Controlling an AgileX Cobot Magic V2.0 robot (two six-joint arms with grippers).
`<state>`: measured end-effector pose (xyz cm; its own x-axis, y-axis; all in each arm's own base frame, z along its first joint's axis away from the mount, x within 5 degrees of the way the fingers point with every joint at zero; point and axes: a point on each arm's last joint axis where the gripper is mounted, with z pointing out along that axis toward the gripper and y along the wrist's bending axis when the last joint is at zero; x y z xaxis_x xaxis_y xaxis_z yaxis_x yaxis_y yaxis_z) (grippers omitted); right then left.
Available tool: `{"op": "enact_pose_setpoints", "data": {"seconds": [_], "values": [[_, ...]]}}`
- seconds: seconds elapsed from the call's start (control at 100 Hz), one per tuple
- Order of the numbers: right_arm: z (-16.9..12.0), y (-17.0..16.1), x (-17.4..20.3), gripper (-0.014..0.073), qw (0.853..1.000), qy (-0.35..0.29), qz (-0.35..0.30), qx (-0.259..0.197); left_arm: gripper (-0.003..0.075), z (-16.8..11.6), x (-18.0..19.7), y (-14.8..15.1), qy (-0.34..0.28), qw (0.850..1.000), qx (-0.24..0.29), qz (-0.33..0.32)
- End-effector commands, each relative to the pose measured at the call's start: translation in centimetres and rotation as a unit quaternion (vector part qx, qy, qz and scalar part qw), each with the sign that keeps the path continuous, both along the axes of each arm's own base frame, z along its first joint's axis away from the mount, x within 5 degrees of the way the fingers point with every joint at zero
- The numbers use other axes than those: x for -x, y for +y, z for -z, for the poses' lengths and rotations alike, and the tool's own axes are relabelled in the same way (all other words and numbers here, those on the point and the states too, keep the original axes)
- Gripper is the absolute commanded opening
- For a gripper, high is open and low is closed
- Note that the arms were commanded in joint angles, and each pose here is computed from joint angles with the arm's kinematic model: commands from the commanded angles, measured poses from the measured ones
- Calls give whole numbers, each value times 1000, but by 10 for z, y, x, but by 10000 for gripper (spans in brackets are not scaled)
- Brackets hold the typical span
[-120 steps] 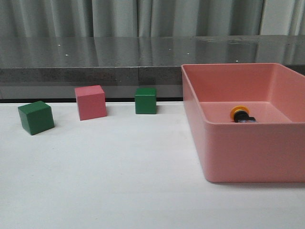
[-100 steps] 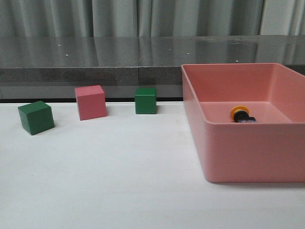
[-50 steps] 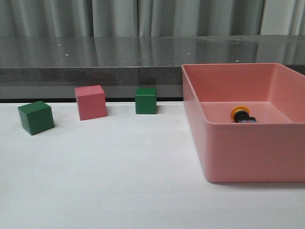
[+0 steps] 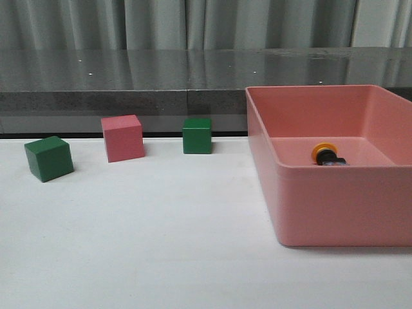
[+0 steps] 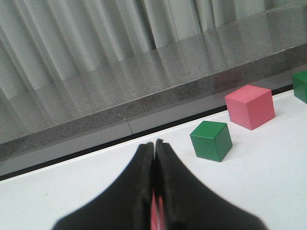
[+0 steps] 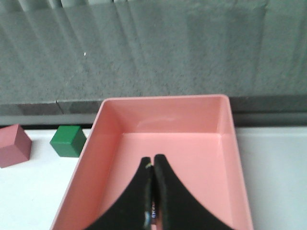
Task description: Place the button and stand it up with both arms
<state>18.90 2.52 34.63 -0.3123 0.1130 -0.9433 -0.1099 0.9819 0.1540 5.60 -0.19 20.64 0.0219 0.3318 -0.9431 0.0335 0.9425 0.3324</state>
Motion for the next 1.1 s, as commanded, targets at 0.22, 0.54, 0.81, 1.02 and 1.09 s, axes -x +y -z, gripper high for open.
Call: {"op": "enact_pose_setpoints", "data": {"seconds": [0.22, 0.54, 0.81, 1.02, 1.09], "values": [[23, 28, -79, -69, 998, 53, -27, 2, -20, 7, 0, 0, -30, 1000, 8, 2], [72, 38, -122, 327, 986, 154, -44, 40, -20, 7, 0, 0, -30, 1000, 8, 2], [100, 42, -147, 652, 981, 177, -52, 65, -20, 7, 0, 0, -30, 1000, 8, 2], [128, 45, -167, 651, 975, 206, -51, 70, -20, 7, 0, 0, -30, 1000, 8, 2], [137, 46, -172, 651, 972, 217, -52, 72, -20, 7, 0, 0, -30, 1000, 8, 2]]}}
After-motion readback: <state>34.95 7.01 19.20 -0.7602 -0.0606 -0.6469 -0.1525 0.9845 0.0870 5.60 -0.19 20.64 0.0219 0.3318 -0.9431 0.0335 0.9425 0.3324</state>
